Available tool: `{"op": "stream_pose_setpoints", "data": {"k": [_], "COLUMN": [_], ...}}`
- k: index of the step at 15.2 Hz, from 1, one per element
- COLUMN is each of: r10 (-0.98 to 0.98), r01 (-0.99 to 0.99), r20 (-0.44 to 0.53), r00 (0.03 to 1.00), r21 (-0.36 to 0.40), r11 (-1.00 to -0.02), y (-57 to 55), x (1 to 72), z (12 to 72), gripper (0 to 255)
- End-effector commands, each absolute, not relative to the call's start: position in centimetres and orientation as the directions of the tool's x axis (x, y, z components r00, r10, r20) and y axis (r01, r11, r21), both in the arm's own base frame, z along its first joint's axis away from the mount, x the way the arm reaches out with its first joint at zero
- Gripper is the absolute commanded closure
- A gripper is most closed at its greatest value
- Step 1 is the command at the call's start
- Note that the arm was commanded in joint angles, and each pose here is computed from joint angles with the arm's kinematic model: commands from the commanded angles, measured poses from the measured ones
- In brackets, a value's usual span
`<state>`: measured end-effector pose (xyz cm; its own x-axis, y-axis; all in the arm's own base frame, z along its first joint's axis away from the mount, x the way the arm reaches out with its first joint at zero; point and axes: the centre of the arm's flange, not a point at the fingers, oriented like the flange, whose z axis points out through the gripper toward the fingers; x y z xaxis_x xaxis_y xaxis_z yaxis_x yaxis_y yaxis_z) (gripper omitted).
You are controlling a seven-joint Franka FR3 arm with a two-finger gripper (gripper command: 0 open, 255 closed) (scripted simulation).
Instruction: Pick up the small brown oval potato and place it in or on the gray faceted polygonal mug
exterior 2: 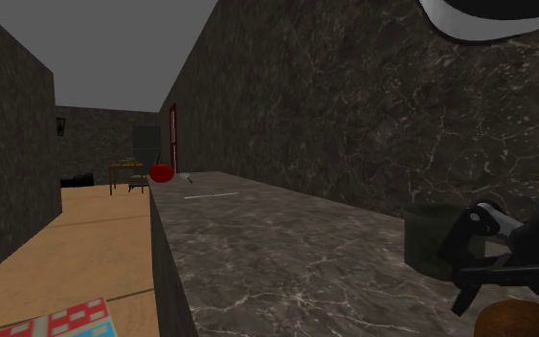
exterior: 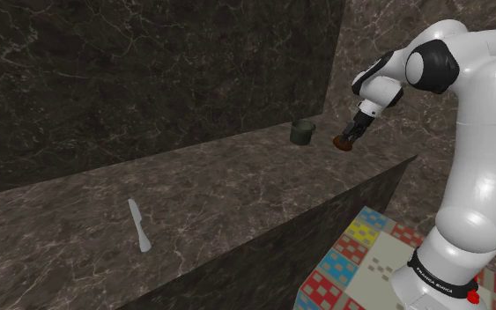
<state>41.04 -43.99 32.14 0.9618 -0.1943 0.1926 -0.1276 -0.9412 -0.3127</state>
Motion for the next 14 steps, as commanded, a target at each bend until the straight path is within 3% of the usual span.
{"op": "stream_pose_setpoints", "data": {"k": [1,9,10,14], "r10": [-0.194,-0.194,-0.194,-0.194], "r01": [-0.128,-0.128,-0.128,-0.128], "r20": [0.193,0.193,0.193,0.193], "r00": [0.962,0.962,0.962,0.962], "r21": [-0.313,-0.313,-0.313,-0.313], "r11": [-0.941,-0.941,-0.941,-0.941], "y": [-43.64,-43.64,-43.64,-43.64], "x": [41.28,41.28,41.28,41.27], "z": [31.42,31.43,31.43,31.43], "gripper": [0,0,255,255]}}
